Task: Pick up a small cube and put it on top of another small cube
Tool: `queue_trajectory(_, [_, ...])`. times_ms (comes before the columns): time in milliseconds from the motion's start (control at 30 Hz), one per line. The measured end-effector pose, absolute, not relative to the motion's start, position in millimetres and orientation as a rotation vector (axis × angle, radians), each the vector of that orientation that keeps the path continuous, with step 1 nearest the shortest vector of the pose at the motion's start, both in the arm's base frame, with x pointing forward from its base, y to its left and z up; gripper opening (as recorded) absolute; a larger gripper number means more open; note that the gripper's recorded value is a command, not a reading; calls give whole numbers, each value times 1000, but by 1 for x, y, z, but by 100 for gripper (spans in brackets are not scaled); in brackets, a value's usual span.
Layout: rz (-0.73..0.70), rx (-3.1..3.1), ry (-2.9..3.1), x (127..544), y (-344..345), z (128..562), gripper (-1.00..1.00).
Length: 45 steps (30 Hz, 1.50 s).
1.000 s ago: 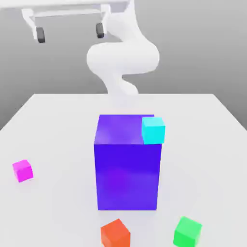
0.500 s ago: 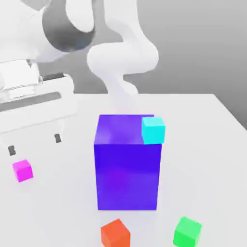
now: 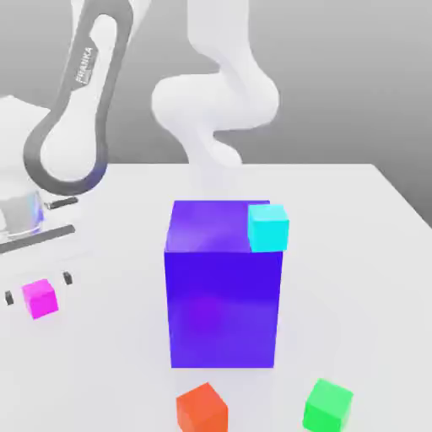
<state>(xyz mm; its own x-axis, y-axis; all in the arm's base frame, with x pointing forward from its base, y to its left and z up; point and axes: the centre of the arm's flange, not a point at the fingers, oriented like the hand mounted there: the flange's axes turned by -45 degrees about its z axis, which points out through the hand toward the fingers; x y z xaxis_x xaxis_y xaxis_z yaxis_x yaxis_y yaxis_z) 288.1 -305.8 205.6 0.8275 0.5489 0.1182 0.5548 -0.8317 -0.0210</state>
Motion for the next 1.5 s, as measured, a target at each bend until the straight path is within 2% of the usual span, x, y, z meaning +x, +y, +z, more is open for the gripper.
queue_trajectory(167, [-22,-2975,-991,239,-329,192,0])
queue_trajectory(467, [5,-2982,-1011,232,-334,136,0])
queue_trajectory(500, [3,-2979,-1008,232,-333,129,-100])
queue_trajectory(733, [1,-2978,-1007,231,-333,129,-100])
queue_trajectory(1033, [2,-2979,-1009,232,-333,187,-100])
queue_trajectory(1067, [9,-2972,-1031,239,-332,190,-100])
queue_trajectory(1167, [37,-2893,-1256,308,-304,195,-100])
queue_trajectory(1333, [67,-2682,-1695,429,-201,202,-100])
queue_trajectory(1500, [66,-2461,-2032,491,-78,212,-100])
